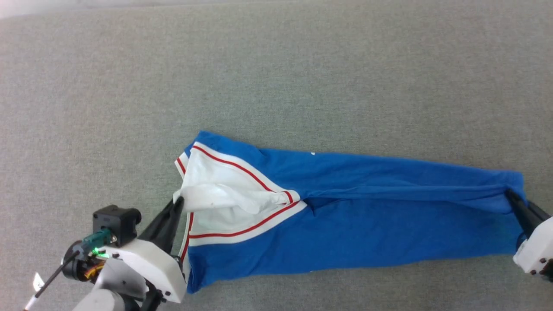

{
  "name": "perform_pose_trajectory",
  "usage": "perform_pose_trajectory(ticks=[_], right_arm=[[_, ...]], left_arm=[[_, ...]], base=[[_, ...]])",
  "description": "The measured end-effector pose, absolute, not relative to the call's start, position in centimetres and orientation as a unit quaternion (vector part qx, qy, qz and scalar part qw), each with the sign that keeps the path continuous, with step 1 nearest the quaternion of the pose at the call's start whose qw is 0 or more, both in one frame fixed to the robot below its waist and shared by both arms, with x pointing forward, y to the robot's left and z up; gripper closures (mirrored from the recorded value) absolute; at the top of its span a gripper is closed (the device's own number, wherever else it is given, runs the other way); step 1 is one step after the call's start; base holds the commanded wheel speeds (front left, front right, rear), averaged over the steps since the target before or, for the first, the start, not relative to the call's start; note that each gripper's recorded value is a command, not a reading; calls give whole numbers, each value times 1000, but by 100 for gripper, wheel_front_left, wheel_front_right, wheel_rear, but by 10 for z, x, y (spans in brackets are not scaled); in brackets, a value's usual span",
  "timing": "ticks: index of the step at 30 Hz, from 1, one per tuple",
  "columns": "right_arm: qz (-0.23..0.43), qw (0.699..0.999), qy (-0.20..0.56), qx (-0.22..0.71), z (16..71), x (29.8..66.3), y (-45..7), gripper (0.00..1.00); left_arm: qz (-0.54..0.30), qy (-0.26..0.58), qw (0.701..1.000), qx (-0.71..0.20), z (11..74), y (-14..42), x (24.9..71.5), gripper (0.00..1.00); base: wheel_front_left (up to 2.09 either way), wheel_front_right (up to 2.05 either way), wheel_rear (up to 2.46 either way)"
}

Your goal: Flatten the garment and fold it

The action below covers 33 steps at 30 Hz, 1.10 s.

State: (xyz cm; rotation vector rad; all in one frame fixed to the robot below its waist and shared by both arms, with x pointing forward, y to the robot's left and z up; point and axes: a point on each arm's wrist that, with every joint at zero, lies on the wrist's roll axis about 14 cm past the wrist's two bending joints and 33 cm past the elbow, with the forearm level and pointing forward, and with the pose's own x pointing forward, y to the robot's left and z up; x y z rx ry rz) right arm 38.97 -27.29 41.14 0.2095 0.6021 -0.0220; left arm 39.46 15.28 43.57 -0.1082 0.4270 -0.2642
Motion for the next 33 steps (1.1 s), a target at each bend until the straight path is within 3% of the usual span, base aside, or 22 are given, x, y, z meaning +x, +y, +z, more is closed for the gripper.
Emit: perform_pose_trajectory(ticks=[2,3,4,5,6,11,19,24,33], right_arm=[[-13,949,297,107,409,387,-272,100],[-13,947,300,110,407,385,-271,73],[-14,946,303,113,405,383,-269,0],[-13,945,305,115,404,382,-268,0],[-15,944,306,119,402,381,-268,0],[-16,949,290,122,412,381,-265,0],[-58,966,211,135,457,382,-289,0],[-85,957,240,140,441,375,-293,0],[-104,928,334,127,392,369,-291,0]], left_arm=[[-129,214,966,-60,433,150,393,100],[-128,215,966,-63,431,149,392,100],[-129,217,965,-66,430,148,391,77],[-128,217,965,-69,429,147,391,11],[-126,214,966,-72,428,146,391,0],[-101,171,976,-88,443,148,400,0],[1,-9,997,-79,519,184,406,0],[54,-74,995,-42,547,195,397,0],[60,-63,996,6,533,193,386,0]], base=[[0,0,0],[0,0,0],[0,0,0],[0,0,0],[0,0,0],[0,0,0],[0,0,0],[0,0,0],[0,0,0]])
